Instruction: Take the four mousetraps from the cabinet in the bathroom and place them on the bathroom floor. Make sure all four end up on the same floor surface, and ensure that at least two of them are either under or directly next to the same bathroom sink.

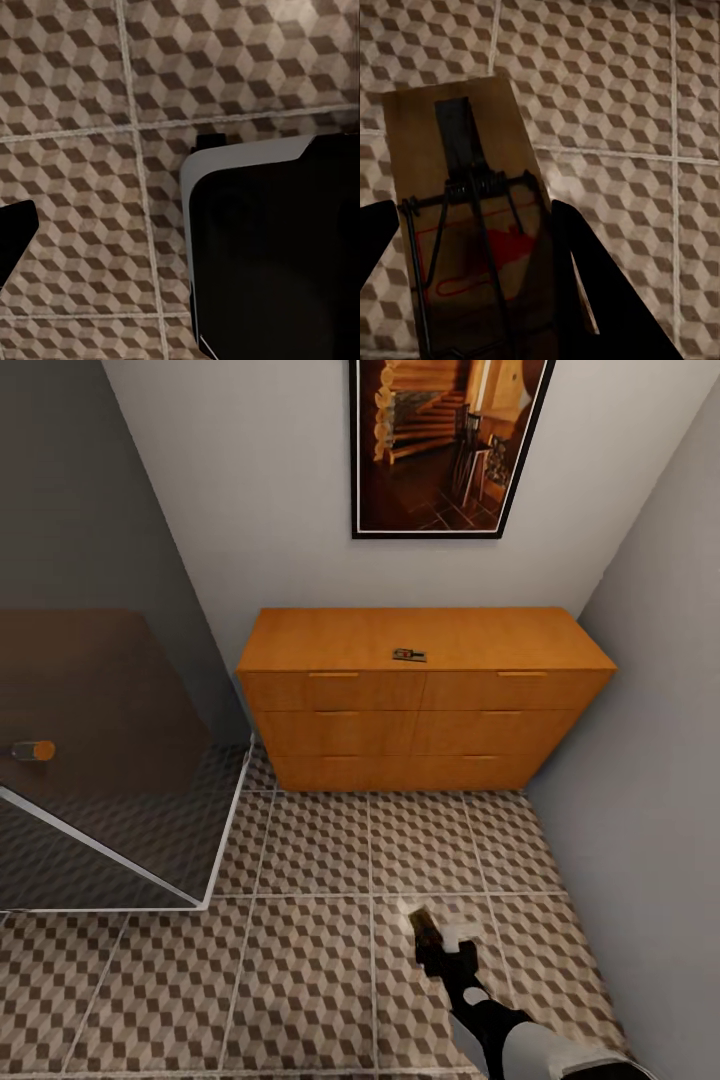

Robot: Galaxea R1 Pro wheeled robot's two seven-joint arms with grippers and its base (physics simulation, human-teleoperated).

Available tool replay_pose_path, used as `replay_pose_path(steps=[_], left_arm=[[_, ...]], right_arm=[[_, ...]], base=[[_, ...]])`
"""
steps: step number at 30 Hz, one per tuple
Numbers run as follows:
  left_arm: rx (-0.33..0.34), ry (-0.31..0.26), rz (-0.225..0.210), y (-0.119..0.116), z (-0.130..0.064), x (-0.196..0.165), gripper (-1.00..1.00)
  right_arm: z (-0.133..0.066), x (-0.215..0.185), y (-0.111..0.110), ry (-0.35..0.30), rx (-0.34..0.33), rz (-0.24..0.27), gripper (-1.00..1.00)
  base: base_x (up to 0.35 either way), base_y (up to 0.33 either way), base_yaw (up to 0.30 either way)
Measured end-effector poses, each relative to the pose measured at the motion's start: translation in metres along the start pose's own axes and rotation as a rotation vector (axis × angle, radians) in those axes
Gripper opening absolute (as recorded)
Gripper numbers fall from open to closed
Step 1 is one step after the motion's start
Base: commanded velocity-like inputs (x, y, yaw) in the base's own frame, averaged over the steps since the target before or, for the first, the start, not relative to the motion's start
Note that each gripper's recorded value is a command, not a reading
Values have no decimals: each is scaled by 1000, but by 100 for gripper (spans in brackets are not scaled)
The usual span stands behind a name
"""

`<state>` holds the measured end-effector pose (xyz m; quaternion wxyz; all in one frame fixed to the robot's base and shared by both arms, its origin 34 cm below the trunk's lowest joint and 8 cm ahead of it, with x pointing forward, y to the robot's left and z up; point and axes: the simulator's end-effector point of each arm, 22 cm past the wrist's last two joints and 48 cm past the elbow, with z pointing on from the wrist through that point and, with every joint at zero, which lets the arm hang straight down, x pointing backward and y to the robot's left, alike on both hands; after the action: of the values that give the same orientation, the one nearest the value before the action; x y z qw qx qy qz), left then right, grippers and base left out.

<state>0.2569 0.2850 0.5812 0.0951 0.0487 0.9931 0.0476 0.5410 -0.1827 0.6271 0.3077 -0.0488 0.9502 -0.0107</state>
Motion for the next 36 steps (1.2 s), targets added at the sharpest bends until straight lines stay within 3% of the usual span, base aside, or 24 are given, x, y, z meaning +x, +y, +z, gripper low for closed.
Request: replay_pose_path(steps=[7, 9, 11, 13, 16, 19, 22, 27, 36], left_arm=[[24, -60, -19, -17, 3, -30, 100], [44, -121, -34, -28, 5, -64, 100], [57, -134, -38, -36, 7, -84, 100], [84, -124, -39, -53, 5, -131, 100], [108, -157, -45, -66, -5, -176, 100], [134, -243, -54, -77, -22, -230, 100], [146, -298, -61, -81, -33, -257, 100], [150, -337, -66, -83, -42, -275, 100], [163, -339, -66, -94, -44, -277, 100]], right_arm=[[-34, 72, 8, 19, -92, -5, -100], [-47, 88, 11, 1, -121, -4, -100], [-52, 94, 12, -5, -128, -3, -100], [-58, 100, 13, -12, -133, -1, -100], [-59, 102, 13, -14, -134, -1, -100], [-60, 101, 15, -18, -136, 3, -100], [-60, 100, 18, -20, -138, 7, -100], [-60, 99, 20, -21, -139, 10, -100], [-60, 100, 19, -19, -135, 12, -100]], base=[[0, 0, 0], [0, 0, 0], [0, 0, 0], [0, 0, 0], [0, 0, 0], [0, 0, 0], [0, 0, 0], [0, 0, 0], [0, 0, 0]])
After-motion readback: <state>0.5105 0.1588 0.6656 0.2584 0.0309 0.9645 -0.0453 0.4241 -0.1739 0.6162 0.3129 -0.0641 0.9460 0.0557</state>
